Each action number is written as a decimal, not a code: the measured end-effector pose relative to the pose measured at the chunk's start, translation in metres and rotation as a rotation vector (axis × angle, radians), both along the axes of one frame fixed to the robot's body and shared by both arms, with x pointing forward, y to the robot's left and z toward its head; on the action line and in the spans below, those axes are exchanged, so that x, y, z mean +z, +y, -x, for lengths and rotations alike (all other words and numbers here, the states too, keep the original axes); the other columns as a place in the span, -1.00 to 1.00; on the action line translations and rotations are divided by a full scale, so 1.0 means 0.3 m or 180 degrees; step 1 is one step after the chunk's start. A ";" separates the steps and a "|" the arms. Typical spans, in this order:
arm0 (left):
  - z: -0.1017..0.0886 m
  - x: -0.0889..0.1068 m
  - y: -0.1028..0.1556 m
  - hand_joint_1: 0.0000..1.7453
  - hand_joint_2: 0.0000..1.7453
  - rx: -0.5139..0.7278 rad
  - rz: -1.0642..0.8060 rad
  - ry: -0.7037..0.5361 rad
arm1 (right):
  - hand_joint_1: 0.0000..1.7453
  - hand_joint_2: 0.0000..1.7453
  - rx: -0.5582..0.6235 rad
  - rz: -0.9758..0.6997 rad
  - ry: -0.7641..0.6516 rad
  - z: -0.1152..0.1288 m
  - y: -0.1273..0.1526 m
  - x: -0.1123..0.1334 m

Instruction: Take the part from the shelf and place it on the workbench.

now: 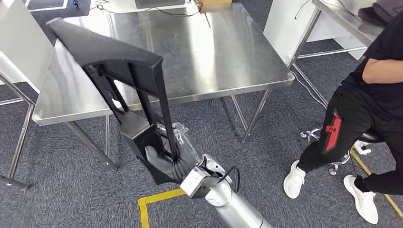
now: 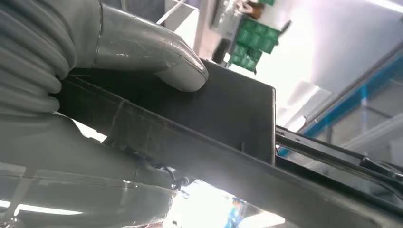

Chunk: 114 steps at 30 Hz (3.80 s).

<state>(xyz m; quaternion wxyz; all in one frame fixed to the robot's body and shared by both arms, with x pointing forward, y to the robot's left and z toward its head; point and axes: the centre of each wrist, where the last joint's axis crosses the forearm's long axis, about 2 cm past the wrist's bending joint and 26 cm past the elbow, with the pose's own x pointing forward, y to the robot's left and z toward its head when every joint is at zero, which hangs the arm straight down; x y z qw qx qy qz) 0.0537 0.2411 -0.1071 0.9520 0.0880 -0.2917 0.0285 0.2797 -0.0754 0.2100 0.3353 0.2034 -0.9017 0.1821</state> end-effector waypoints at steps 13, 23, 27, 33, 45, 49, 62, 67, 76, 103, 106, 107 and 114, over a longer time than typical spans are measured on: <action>0.014 0.001 -0.024 -1.00 1.00 0.0044 -0.0009 0.0054 | 1.00 1.00 0.0027 0.0138 0.0057 -0.014 0.019 -0.009; 0.014 0.002 -0.031 -1.00 1.00 0.0048 0.0020 0.0089 | 1.00 1.00 -0.0134 0.0325 -0.0189 -0.041 0.055 0.054; 0.044 -0.002 -0.028 -1.00 1.00 -0.0003 0.0020 0.0165 | 1.00 1.00 -0.0434 0.0720 -0.0454 -0.070 0.045 0.098; 0.014 0.002 -0.031 -1.00 1.00 -0.0077 0.0043 0.0128 | 1.00 1.00 -0.0712 0.1135 -0.0936 -0.124 0.050 0.204; 0.004 0.003 -0.037 -1.00 1.00 -0.0080 0.0060 0.0207 | 1.00 1.00 -0.0768 0.1537 -0.1128 -0.154 0.090 0.227; -0.014 0.005 -0.031 -1.00 1.00 -0.0087 0.0074 0.0227 | 1.00 1.00 -0.0872 0.1812 -0.1276 -0.170 0.130 0.253; -0.024 0.008 -0.038 -1.00 1.00 -0.0250 -0.0016 0.0294 | 1.00 1.00 -0.1438 0.3487 -0.1492 -0.361 0.170 0.115; -0.032 0.009 -0.035 -1.00 1.00 -0.0258 -0.0024 0.0276 | 1.00 1.00 -0.1465 0.4032 -0.1532 -0.381 0.134 0.029; -0.041 0.010 -0.037 -1.00 1.00 -0.0322 -0.0010 0.0232 | 1.00 1.00 -0.1299 0.4729 -0.1850 -0.351 0.111 -0.095; -0.051 0.009 -0.014 -1.00 -1.00 -0.0459 -0.0015 0.0421 | -1.00 -1.00 -0.1387 0.4884 -0.1813 -0.343 0.104 -0.125; -0.051 0.007 -0.002 -1.00 -1.00 -0.0469 -0.0018 0.0428 | -1.00 -1.00 -0.1409 0.4895 -0.1817 -0.343 0.105 -0.125; -0.051 0.007 0.000 -1.00 -1.00 -0.0473 -0.0020 0.0428 | -1.00 -1.00 -0.1414 0.4897 -0.1816 -0.343 0.105 -0.125; -0.052 0.007 0.004 -1.00 -1.00 -0.0493 -0.0033 0.0426 | -1.00 -1.00 -0.1420 0.4899 -0.1814 -0.343 0.105 -0.125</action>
